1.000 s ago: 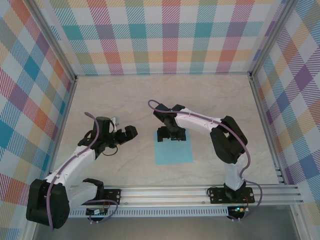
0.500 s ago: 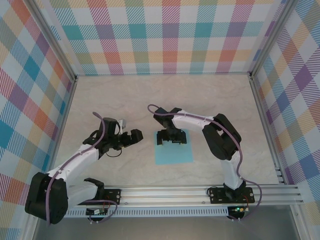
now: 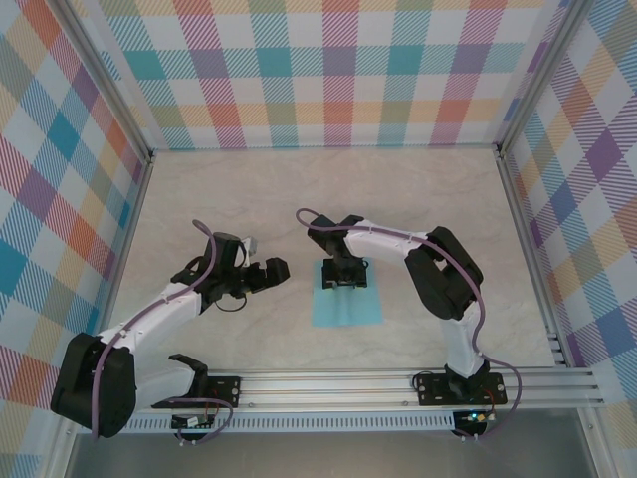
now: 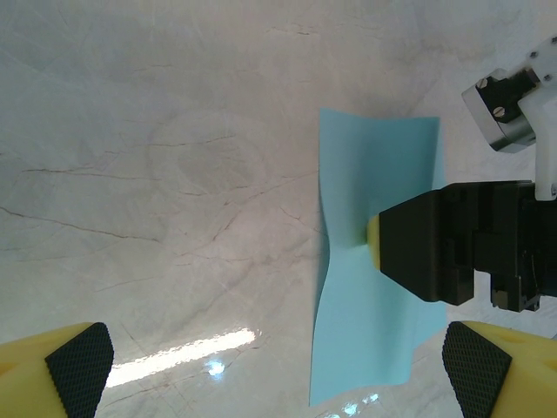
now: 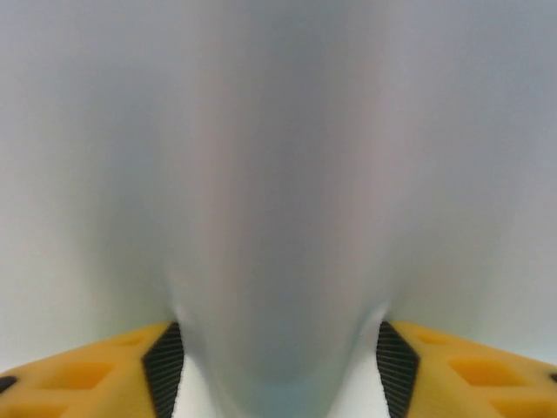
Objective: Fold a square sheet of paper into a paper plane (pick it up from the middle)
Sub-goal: Fold the square sheet of paper in half at the center of the table, then hold the square sheet of paper at the center of the table.
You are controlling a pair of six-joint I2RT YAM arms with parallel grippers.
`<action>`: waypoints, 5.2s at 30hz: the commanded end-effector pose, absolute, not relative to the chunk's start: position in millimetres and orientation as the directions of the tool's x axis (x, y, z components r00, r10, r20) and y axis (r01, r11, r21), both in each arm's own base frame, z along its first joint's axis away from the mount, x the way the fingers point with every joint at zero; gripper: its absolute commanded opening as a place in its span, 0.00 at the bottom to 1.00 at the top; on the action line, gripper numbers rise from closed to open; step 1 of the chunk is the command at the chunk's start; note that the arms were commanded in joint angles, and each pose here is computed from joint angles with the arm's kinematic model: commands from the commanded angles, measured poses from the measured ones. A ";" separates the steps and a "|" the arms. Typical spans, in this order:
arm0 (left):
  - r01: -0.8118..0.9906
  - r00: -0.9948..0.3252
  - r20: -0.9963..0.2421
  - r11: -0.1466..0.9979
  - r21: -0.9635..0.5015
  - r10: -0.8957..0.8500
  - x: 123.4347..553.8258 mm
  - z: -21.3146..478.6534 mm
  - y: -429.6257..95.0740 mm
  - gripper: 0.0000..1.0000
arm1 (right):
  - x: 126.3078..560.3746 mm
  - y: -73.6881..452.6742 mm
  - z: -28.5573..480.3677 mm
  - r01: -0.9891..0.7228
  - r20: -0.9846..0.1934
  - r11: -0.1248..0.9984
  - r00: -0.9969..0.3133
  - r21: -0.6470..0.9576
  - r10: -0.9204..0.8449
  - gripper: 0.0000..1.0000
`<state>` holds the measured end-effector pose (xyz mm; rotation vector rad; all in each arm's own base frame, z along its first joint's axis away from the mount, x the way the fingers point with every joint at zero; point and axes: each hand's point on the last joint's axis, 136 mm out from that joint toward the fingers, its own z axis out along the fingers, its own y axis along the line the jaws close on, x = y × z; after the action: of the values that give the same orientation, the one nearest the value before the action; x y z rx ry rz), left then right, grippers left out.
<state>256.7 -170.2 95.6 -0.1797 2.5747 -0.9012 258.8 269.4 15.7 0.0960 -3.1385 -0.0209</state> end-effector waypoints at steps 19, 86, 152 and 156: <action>0.073 -0.874 -0.411 0.766 -0.638 -0.259 261.0 131.1 -175.3 1.00 | 255.2 318.2 130.7 -0.077 -0.110 0.783 -0.994 0.617 -0.011 0.44; 0.150 -0.920 -0.375 0.780 -0.607 -0.115 251.2 105.7 -264.1 0.80 | 245.7 206.0 28.2 0.154 -0.028 0.922 -0.984 0.356 0.175 0.69; 0.166 -0.929 -0.360 0.776 -0.609 -0.085 249.1 101.1 -272.5 0.68 | 235.0 190.4 -7.3 0.208 0.038 0.960 -0.978 0.190 0.205 0.71; 0.172 -0.932 -0.355 0.773 -0.610 -0.073 248.5 101.1 -278.2 0.56 | 233.3 188.3 -11.9 0.208 0.039 0.964 -0.978 0.166 0.204 0.71</action>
<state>247.0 -263.4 90.8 0.0388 2.6283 -0.9035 244.3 204.7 17.5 -0.3462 -3.1100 -0.4379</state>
